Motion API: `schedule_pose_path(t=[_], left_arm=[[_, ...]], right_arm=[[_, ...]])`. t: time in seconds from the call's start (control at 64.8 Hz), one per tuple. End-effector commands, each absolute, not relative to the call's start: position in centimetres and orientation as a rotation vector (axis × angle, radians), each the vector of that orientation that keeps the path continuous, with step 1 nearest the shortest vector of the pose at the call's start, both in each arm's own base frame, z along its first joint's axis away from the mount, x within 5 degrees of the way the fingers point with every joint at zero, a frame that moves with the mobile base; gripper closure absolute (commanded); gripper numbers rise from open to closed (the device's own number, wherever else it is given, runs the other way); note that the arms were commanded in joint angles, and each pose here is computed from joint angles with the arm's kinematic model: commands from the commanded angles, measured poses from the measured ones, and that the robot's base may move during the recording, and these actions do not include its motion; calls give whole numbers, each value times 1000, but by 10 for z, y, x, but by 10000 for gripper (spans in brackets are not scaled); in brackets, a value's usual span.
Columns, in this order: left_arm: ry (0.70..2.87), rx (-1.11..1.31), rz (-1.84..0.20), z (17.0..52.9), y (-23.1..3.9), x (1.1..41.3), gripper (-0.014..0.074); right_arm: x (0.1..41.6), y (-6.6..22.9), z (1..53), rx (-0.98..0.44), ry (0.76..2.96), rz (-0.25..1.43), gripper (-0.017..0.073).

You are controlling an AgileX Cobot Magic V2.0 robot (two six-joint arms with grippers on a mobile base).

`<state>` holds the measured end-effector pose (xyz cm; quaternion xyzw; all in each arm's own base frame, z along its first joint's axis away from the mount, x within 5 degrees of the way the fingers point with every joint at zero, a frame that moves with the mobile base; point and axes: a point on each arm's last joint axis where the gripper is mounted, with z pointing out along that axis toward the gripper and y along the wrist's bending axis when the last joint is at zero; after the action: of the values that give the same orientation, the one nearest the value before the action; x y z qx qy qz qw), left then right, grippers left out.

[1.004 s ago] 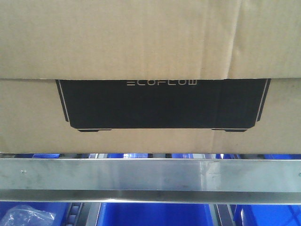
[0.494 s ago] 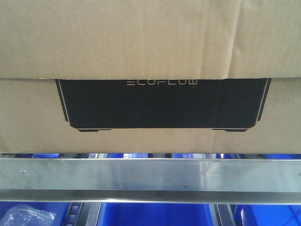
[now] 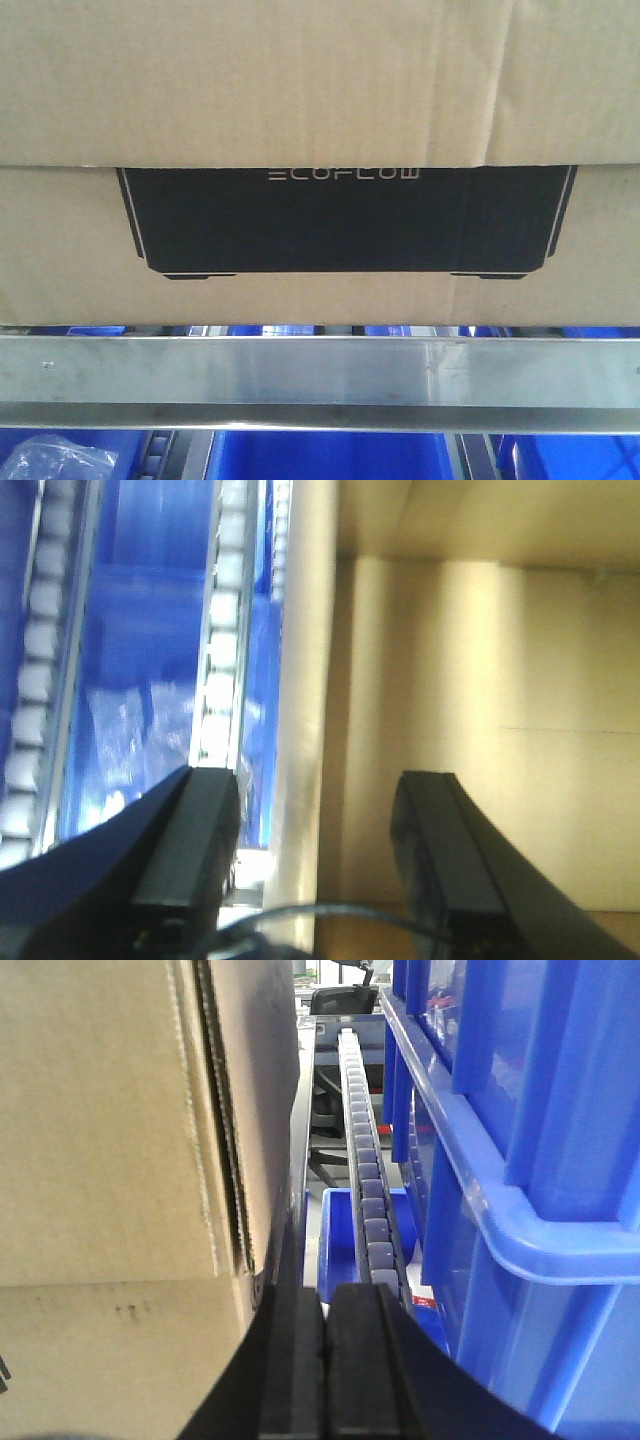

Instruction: Grab box from left shelf to table start

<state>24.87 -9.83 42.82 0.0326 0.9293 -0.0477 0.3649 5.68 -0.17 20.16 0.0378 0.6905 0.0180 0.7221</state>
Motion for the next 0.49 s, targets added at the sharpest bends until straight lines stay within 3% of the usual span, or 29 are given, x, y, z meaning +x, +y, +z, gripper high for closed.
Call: schedule_pose_path(t=[0.0, 0.479], left_arm=[[2304, 72, -168, 445, -97, 247, 320], [2363, 67, -167, 432, -94, 264, 330]], right_arm=[[54, -2, 217, 80, 1399, 29, 510], [54, -2, 217, 80, 1399, 29, 510]])
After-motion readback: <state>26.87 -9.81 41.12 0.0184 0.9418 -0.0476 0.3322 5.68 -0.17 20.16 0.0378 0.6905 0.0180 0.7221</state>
